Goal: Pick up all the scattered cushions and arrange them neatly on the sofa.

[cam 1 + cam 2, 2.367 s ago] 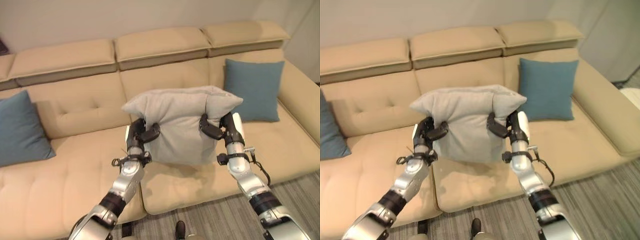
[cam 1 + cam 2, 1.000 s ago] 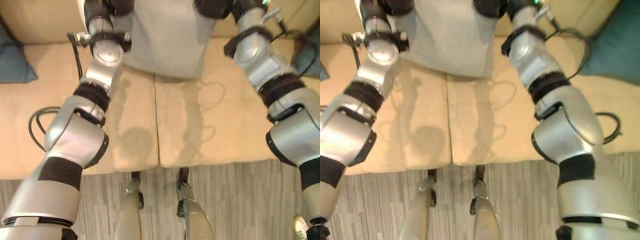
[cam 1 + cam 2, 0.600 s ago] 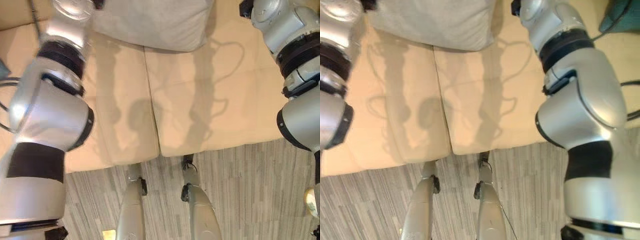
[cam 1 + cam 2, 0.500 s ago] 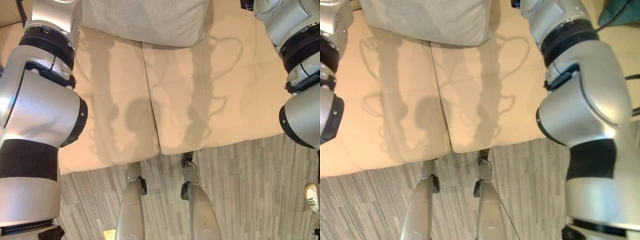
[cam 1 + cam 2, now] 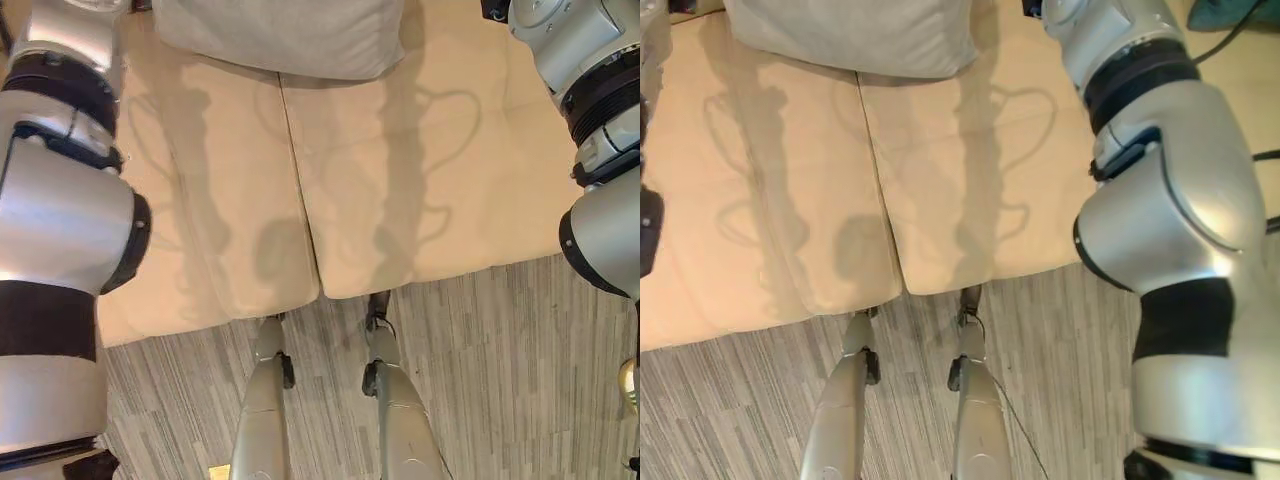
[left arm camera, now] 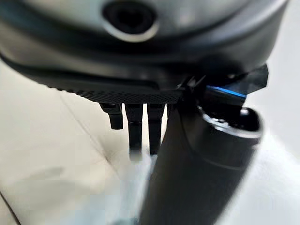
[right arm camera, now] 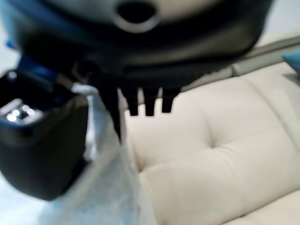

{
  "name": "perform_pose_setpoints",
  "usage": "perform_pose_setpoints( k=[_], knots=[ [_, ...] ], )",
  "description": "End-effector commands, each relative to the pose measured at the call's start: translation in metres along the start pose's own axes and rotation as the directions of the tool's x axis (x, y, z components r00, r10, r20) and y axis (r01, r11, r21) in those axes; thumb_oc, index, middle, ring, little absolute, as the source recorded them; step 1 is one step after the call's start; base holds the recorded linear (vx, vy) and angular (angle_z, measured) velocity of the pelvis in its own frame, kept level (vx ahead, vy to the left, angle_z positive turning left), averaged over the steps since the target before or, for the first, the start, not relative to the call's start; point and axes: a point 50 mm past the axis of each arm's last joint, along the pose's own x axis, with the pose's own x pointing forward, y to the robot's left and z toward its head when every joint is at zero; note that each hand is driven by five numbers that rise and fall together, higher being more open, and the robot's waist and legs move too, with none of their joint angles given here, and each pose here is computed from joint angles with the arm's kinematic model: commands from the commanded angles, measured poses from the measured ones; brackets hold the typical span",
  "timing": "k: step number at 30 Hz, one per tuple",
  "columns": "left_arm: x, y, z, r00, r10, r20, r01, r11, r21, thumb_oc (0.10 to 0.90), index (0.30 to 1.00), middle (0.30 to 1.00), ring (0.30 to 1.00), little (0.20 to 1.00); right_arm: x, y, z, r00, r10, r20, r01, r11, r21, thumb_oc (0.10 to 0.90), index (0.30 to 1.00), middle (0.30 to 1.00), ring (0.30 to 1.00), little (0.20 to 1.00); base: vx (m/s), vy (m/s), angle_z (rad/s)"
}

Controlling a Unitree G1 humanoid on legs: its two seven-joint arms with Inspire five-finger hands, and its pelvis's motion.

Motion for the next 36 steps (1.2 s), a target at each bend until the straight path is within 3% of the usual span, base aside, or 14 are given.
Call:
perform_pose_setpoints(
  k=[1, 13, 14, 16, 19, 20, 21, 22, 32, 34, 35, 36],
  knots=[
    [-0.009, 0.015, -0.069, 0.986, 0.109, -0.122, -0.087, 0.982, 0.17, 0.8, 0.9, 0.9, 0.9, 0.9, -0.018, -0.01, -0.066, 0.97, -0.079, -0.231, 0.059, 0.994, -0.092, 0.8, 0.9, 0.9, 0.9, 0.9, 0.0, 0.0, 0.0],
    [-0.011, 0.01, -0.071, 0.988, 0.098, -0.119, -0.078, 0.984, 0.159, 0.8, 0.9, 0.9, 0.9, 0.9, -0.019, -0.012, -0.07, 0.965, -0.106, -0.239, 0.091, 0.993, -0.074, 0.8, 0.9, 0.9, 0.9, 0.9, 0.0, -0.001, 0.02],
    [-0.014, 0.008, -0.078, 0.985, 0.117, -0.126, -0.094, 0.98, 0.177, 0.8, 0.9, 0.9, 0.9, 0.9, -0.021, -0.019, -0.074, 0.936, -0.193, -0.294, 0.237, 0.964, 0.119, 0.8, 0.9, 0.9, 0.9, 0.9, 0.0, 0.0, 0.0],
    [-0.014, 0.008, -0.078, 0.985, 0.117, -0.126, -0.094, 0.98, 0.177, 0.8, 0.9, 0.9, 0.9, 0.9, -0.021, -0.019, -0.075, 0.936, -0.193, -0.295, 0.237, 0.964, 0.119, 0.8, 0.9, 0.9, 0.9, 0.9, 0.0, 0.004, -0.02],
    [-0.015, 0.012, -0.084, 0.98, 0.141, -0.138, -0.116, 0.978, 0.175, 0.8, 0.9, 0.9, 0.9, 0.9, -0.023, -0.019, -0.076, 0.922, -0.193, -0.335, 0.298, 0.907, 0.299, 0.8, 0.9, 0.9, 0.9, 0.9, 0.0, 0.003, -0.01],
    [-0.018, 0.016, -0.096, 0.976, 0.146, -0.16, -0.111, 0.971, 0.211, 0.8, 0.9, 0.9, 0.9, 0.9, -0.025, -0.021, -0.081, 0.903, -0.201, -0.38, 0.368, 0.817, 0.444, 0.8, 0.9, 0.9, 0.9, 0.9, 0.04, 0.005, -0.06],
    [-0.023, 0.015, -0.111, 0.968, 0.138, -0.208, -0.104, 0.98, 0.169, 0.8, 0.9, 0.9, 0.9, 0.9, -0.031, -0.025, -0.09, 0.866, -0.205, -0.456, 0.492, 0.515, 0.702, 0.8, 0.9, 0.9, 0.9, 0.9, 0.07, -0.012, -0.08],
    [-0.042, 0.002, -0.145, 0.94, 0.115, -0.321, -0.088, 0.991, 0.097, 0.8, 0.9, 0.9, 0.9, 0.9, -0.046, -0.022, -0.114, 0.8, -0.16, -0.578, 0.596, 0.117, 0.794, 0.8, 0.9, 0.9, 0.9, 0.9, 0.05, -0.024, -0.05],
    [-0.056, -0.003, -0.17, 0.92, 0.093, -0.381, -0.069, 0.995, 0.075, 0.8, 0.9, 0.9, 0.9, 0.9, -0.062, -0.02, -0.139, 0.769, -0.146, -0.622, 0.638, 0.129, 0.759, 0.8, 0.9, 0.9, 0.9, 0.9, 0.0, -0.001, -0.01],
    [-0.064, 0.012, -0.193, 0.892, 0.114, -0.438, -0.101, 0.994, 0.052, 0.8, 0.9, 0.9, 0.9, 0.9, -0.076, -0.024, -0.156, 0.75, -0.17, -0.639, 0.66, 0.131, 0.74, 0.8, 0.9, 0.9, 0.9, 0.9, 0.03, -0.021, -0.06],
    [-0.074, 0.023, -0.212, 0.874, 0.124, -0.47, -0.124, 0.992, 0.031, 0.8, 0.9, 0.9, 0.9, 0.9, -0.089, -0.03, -0.173, 0.73, -0.189, -0.657, 0.683, 0.171, 0.71, 0.8, 0.9, 0.9, 0.9, 0.9, 0.01, -0.031, -0.03],
    [-0.086, 0.027, -0.231, 0.868, 0.109, -0.485, -0.115, 0.993, 0.017, 0.8, 0.9, 0.9, 0.9, 0.9, -0.11, -0.028, -0.193, 0.719, -0.186, -0.67, 0.693, 0.271, 0.668, 0.8, 0.9, 0.9, 0.9, 0.9, 0.08, -0.054, 0.0]
  ],
)
